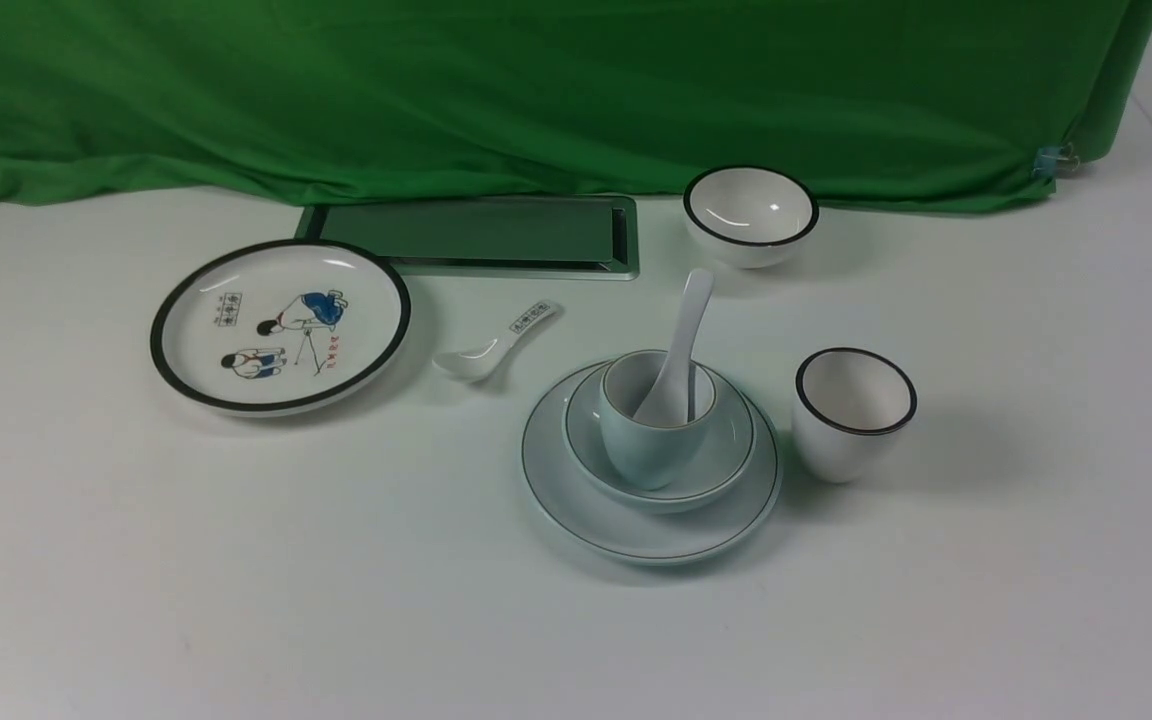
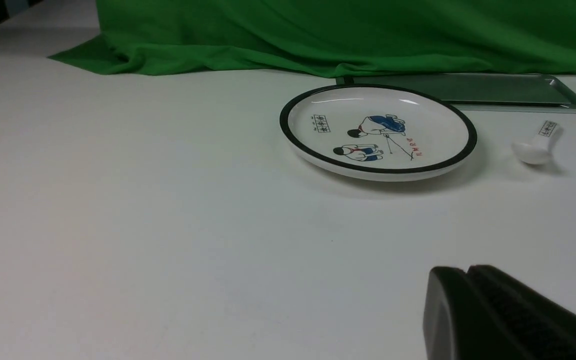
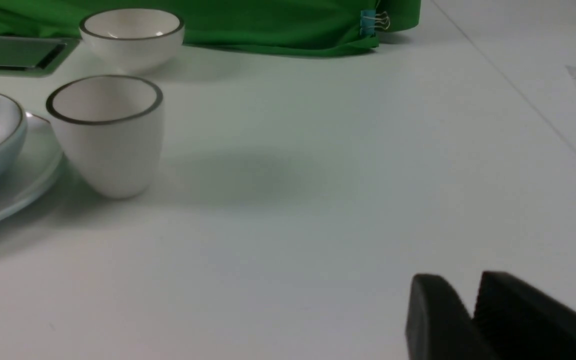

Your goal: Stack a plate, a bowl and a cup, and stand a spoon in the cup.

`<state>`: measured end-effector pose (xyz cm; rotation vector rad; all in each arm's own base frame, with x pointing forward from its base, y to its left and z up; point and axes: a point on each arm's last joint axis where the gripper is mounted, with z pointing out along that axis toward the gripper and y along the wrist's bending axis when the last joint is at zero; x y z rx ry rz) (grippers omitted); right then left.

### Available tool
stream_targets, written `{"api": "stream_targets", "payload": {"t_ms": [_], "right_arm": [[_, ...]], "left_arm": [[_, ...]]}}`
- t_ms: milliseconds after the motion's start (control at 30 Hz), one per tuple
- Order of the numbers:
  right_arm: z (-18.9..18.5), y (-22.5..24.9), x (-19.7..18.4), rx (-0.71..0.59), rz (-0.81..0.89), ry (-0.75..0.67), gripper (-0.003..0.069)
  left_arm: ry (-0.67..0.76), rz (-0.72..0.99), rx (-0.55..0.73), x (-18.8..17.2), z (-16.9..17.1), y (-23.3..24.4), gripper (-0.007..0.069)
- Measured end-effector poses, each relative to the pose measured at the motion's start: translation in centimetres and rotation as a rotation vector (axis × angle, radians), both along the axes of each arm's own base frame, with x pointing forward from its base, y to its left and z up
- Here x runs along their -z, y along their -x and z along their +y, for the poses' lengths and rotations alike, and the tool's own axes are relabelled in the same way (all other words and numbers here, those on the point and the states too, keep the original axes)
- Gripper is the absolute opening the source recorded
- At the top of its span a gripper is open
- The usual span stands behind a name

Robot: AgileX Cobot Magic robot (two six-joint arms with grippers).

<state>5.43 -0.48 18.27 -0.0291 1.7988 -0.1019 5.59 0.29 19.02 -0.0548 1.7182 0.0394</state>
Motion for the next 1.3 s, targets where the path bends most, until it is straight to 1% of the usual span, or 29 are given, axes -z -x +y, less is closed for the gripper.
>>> {"api": "stream_targets", "payload": {"t_ms": [600,1300], "right_arm": [[0.00,0.00,0.01,0.000,0.001,0.001,0.0197],[0.00,0.00,0.01,0.000,0.001,0.000,0.0201]], "left_arm": [[0.002,0.000,0.000,0.00,0.00,0.00,-0.0029],[0.002,-0.001,-0.001,-0.01,0.00,0.00,-0.0029]]}}
